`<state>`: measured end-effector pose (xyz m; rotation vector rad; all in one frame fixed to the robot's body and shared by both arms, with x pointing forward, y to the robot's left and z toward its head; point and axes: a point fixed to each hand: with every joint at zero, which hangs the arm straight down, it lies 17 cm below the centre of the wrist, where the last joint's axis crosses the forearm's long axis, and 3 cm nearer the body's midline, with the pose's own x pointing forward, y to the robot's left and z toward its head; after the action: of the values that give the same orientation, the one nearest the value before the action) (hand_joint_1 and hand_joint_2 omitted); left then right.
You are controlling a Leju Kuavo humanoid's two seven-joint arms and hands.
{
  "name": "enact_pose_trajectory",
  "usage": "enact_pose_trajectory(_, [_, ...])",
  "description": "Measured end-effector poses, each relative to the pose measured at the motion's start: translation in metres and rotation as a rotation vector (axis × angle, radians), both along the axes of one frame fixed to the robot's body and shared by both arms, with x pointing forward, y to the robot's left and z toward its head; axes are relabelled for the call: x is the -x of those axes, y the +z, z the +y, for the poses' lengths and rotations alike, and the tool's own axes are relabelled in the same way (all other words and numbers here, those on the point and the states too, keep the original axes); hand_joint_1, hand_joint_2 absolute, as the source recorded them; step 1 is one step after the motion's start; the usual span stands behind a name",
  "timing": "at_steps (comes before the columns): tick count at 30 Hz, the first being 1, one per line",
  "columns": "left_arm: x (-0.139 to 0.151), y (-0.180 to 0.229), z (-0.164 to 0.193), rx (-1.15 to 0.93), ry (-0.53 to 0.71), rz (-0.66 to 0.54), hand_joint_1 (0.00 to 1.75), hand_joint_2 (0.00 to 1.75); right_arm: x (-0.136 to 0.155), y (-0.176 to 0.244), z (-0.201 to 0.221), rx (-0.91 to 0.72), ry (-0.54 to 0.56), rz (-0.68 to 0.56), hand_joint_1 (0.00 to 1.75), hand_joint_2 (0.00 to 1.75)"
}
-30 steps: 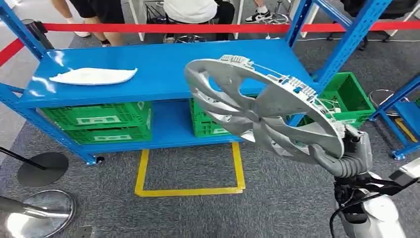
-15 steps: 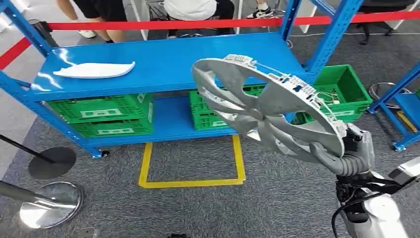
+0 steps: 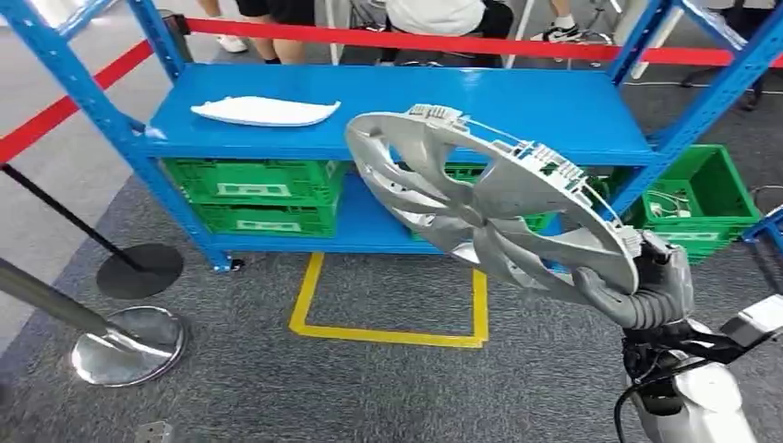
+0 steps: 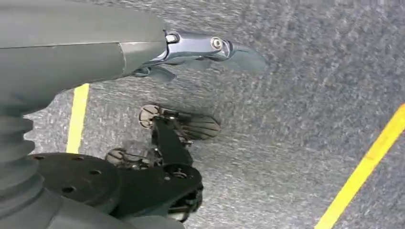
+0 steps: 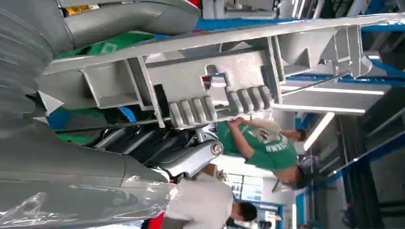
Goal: Take the parts from the cabinet and place them on the table.
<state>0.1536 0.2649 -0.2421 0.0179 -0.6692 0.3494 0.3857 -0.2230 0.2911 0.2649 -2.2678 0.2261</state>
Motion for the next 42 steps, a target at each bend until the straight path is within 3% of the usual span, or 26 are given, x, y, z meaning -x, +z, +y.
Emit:
enact_pose_trajectory(35, [0.003, 0.000, -0.012, 0.031, -0.004, 0.006, 0.00, 1.75, 0.015, -0.006, 0.006, 0.023, 0.012, -0.002, 1.75, 1.75])
enact_pose_trajectory(42, [0.008, -0.002, -0.017, 0.042, -0.017, 0.026, 0.00, 1.75, 0.014, -0.004, 0.006, 0.063, -0.027, -0.004, 1.75, 1.75])
